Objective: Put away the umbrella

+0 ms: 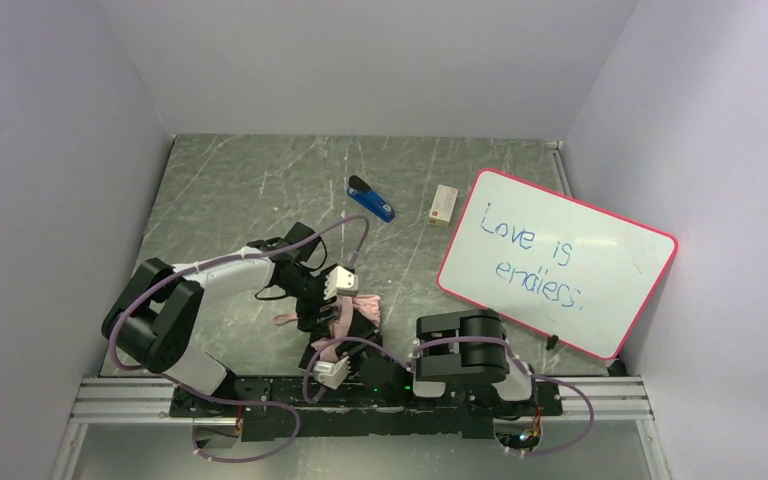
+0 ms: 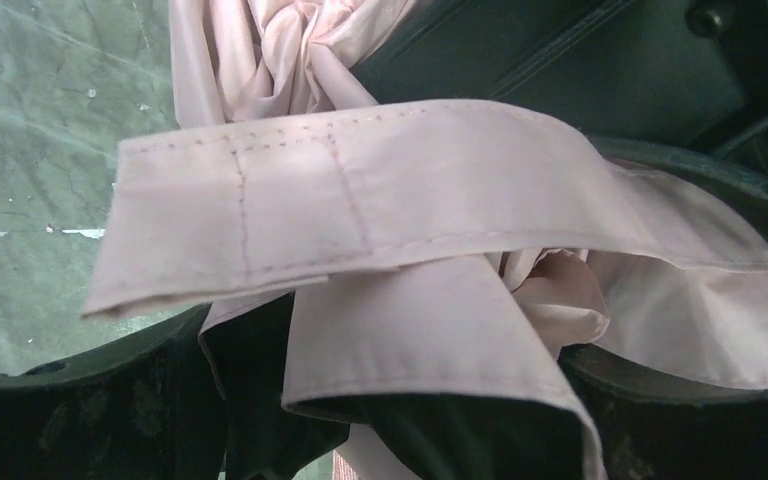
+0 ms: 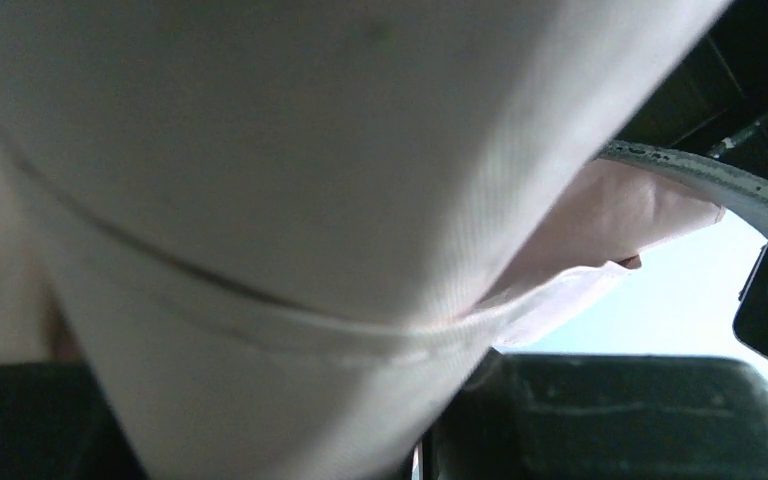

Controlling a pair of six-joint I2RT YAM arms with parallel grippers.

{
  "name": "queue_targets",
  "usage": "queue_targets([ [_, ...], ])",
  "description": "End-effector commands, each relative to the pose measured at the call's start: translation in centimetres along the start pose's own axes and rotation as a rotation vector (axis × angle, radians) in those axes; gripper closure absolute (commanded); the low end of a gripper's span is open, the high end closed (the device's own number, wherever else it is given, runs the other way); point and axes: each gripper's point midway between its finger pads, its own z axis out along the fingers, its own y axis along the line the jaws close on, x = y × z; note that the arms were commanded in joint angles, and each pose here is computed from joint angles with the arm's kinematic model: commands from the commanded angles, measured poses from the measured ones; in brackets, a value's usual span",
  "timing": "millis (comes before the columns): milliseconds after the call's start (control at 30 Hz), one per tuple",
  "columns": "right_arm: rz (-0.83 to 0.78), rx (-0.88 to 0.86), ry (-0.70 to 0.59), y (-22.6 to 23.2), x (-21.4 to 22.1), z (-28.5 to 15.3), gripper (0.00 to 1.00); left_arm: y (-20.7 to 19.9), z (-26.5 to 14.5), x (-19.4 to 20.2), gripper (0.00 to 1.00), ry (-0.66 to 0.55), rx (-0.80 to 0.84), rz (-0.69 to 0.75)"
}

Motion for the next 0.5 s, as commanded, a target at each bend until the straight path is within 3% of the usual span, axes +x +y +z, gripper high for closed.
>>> queue_targets([
  [0,-0.066,-0.124,0.016,3.9,1.1,-0.4,0.89,-0.2,1.8,0.9,0.2,0.028,-0.012,0.036],
  [200,-0.045,-0.111,0.018,3.5,1.1,-0.5,0.89,0.0,2.6,1.3,0.37,0.072,-0.029,0.031],
  [367,-0.022,-0.089,0.01,2.6,0.7,-0.4,0.85,0.7,2.9,2.6,0.63,0.141,-0.081,0.032],
  [467,0.012,-0.073,0.002,1.7,0.4,-0.5,0.73,1.2,2.6,3.3,0.86,0.169,-0.129,0.03],
])
